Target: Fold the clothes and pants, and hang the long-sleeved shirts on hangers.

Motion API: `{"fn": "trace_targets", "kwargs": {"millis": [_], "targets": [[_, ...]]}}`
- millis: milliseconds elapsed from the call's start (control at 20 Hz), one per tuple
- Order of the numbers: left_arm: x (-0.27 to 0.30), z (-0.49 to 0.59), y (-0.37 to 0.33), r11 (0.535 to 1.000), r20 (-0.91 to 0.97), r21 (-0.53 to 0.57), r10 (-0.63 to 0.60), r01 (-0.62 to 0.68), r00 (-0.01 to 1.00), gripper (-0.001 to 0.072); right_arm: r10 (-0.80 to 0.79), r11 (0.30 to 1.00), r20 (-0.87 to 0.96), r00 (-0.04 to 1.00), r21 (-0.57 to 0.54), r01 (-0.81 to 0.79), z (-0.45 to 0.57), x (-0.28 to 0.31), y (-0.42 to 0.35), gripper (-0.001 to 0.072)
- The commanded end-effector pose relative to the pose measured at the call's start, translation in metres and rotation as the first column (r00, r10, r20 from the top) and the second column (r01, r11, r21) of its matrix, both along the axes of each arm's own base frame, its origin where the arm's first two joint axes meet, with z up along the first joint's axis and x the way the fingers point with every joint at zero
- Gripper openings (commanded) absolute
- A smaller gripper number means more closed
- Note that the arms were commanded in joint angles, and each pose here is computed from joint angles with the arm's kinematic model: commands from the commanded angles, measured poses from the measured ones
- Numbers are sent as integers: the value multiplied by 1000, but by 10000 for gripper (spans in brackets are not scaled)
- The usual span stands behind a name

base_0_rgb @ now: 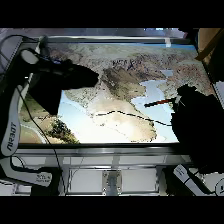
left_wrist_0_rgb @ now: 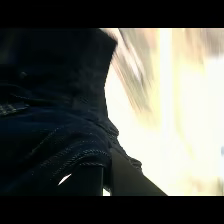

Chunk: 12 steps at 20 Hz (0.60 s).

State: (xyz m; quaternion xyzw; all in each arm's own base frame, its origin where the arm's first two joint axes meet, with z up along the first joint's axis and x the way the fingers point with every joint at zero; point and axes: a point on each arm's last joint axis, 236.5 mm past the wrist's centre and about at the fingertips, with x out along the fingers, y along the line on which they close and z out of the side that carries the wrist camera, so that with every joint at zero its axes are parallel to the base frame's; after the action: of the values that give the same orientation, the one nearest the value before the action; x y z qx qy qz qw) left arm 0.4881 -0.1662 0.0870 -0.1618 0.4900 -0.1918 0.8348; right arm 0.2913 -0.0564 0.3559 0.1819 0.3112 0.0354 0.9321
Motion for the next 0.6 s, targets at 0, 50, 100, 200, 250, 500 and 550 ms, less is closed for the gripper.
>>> {"fn": "trace_targets", "kwargs": {"millis": [0,50,100,200,250,500,550], "targets": [[-80,-21,-110,958,-93,61,-272,279,958,23,20,999,-14,1000,31,-20,-8,12,-6,22],[-98,-24,-143,944,-88,54,-321,327,943,23,30,999,-15,999,45,-29,-9,15,-6,23],[-114,-27,-169,929,-83,56,-361,366,929,23,42,997,-15,999,63,-41,-10,19,-6,23],[-143,-38,-214,904,-72,73,-417,422,906,24,75,993,-20,997,88,-73,-15,28,-2,23],[-155,-43,-231,891,-62,81,-442,446,895,26,106,990,-27,994,96,-103,-18,33,5,23],[-140,-21,-209,898,-24,124,-423,422,906,714,344,938,-75,936,59,-340,-40,54,64,42],[-130,-11,-175,905,-36,172,-388,388,921,714,351,936,-105,931,44,-348,-49,57,67,43]]}}
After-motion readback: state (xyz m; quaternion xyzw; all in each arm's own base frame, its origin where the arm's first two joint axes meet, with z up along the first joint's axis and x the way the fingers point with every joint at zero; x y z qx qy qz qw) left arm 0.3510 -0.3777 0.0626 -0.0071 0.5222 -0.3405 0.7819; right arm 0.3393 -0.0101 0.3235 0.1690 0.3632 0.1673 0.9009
